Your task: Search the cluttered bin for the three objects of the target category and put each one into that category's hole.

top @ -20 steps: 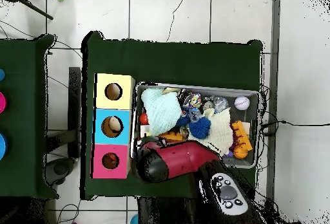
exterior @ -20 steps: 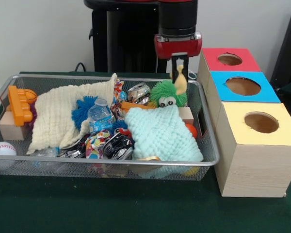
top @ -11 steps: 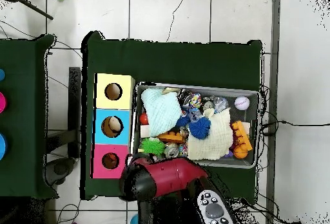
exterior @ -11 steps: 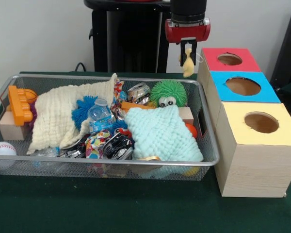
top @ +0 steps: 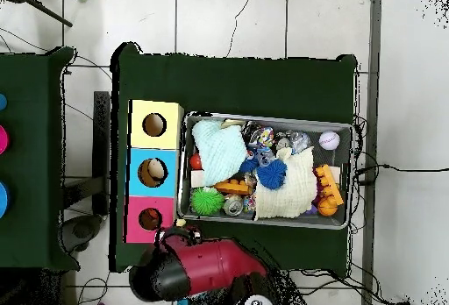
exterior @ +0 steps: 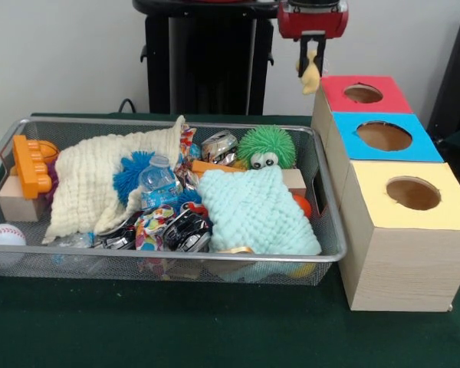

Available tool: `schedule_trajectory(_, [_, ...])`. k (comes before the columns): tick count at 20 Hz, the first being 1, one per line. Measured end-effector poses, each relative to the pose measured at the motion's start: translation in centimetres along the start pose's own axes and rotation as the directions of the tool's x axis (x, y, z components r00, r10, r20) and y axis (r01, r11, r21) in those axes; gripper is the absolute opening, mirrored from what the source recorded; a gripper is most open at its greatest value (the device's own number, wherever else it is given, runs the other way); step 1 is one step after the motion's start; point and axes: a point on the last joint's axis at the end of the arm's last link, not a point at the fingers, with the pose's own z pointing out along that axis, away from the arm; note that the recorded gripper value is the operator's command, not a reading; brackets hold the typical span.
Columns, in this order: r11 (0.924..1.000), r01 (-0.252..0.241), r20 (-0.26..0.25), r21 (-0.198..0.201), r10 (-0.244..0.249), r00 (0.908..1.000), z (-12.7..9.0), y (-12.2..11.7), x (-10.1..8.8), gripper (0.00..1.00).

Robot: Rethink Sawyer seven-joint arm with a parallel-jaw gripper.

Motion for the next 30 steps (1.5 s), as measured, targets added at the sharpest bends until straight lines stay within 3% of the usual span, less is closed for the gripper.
schedule_trajectory(10, [0.9998, 0.016, -0.014, 0.008, -0.015, 0.9998, -0.8, 6.8, 2.4, 0.0])
schedule_trajectory(15, [0.9999, 0.008, -0.032, 0.013, -0.008, 0.9994, -0.4, 9.1, 3.7, 0.0])
schedule_trajectory(20, [0.9997, -0.01, -0.016, 0.021, 0.011, 0.9998, 1.6, 10.1, 4.6, 0.0])
schedule_trajectory(30, [0.9992, -0.023, 0.019, 0.033, 0.022, 0.9996, 1.8, 10.2, 4.9, 0.0])
